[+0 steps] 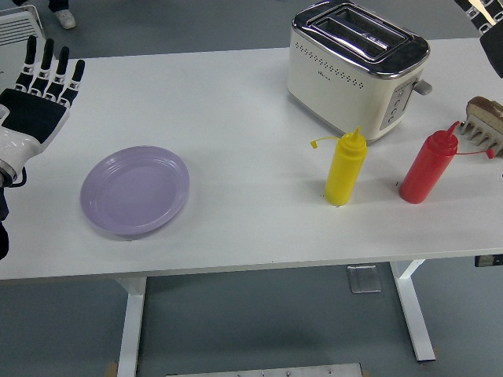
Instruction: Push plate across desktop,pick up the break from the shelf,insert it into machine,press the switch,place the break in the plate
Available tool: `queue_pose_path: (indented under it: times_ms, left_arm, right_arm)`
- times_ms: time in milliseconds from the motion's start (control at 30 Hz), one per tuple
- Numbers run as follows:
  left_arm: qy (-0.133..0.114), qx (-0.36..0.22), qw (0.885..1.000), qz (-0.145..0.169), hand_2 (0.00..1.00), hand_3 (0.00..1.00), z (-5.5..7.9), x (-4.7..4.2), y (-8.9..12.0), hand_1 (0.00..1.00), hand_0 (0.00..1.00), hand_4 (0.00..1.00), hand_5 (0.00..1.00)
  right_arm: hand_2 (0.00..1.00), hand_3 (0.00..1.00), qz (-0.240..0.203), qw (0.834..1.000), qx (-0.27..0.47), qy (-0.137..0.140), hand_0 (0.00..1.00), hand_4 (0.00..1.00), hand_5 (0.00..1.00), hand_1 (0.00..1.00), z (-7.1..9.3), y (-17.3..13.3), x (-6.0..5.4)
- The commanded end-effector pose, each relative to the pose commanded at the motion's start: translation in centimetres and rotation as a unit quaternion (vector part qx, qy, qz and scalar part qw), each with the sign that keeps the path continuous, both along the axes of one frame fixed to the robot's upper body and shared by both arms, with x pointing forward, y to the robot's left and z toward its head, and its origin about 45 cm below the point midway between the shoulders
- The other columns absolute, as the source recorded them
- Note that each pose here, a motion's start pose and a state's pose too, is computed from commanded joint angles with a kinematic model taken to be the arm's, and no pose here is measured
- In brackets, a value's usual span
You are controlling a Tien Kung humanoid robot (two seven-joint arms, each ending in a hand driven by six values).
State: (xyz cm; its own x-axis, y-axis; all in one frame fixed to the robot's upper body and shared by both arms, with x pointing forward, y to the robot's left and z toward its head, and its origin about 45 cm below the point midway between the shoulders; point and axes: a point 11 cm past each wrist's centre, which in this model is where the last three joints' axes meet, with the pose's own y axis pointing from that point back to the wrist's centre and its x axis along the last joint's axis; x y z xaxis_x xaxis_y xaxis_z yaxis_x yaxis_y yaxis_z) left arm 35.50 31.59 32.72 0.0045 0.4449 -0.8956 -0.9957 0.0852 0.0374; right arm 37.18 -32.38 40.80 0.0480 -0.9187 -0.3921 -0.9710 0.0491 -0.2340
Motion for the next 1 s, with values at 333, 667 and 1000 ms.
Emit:
queue_pose_path:
  times_ms: [333, 667, 1000]
  left_arm:
    - [-0.029, 0.097, 0.994, 0.047, 0.765, 0.753, 0.1, -0.84, 2.8, 0.769, 0.823, 0.610, 0.998]
    - [-0.057, 0.185, 0.977, 0.091, 0.766, 0.753, -0.7, -1.15, 4.5, 0.775, 0.846, 0.698, 0.998]
    - [-0.039, 0.259, 0.954, 0.146, 0.768, 0.754, -3.0, -1.10, 7.8, 0.781, 0.858, 0.685, 0.998]
  right_arm:
    - [0.694, 0.701, -0.067, 0.982, -0.170, 0.037, 0.681, 0.614, 0.044, 0.685, -1.6, -3.0, 1.4]
    - [0.736, 0.726, -0.066, 0.924, -0.363, 0.104, 0.653, 0.706, 0.021, 0.681, -4.9, -4.4, 2.9]
    - [0.793, 0.783, -0.061, 0.828, -0.541, 0.139, 0.666, 0.743, 0.071, 0.724, -6.9, -5.0, 3.1]
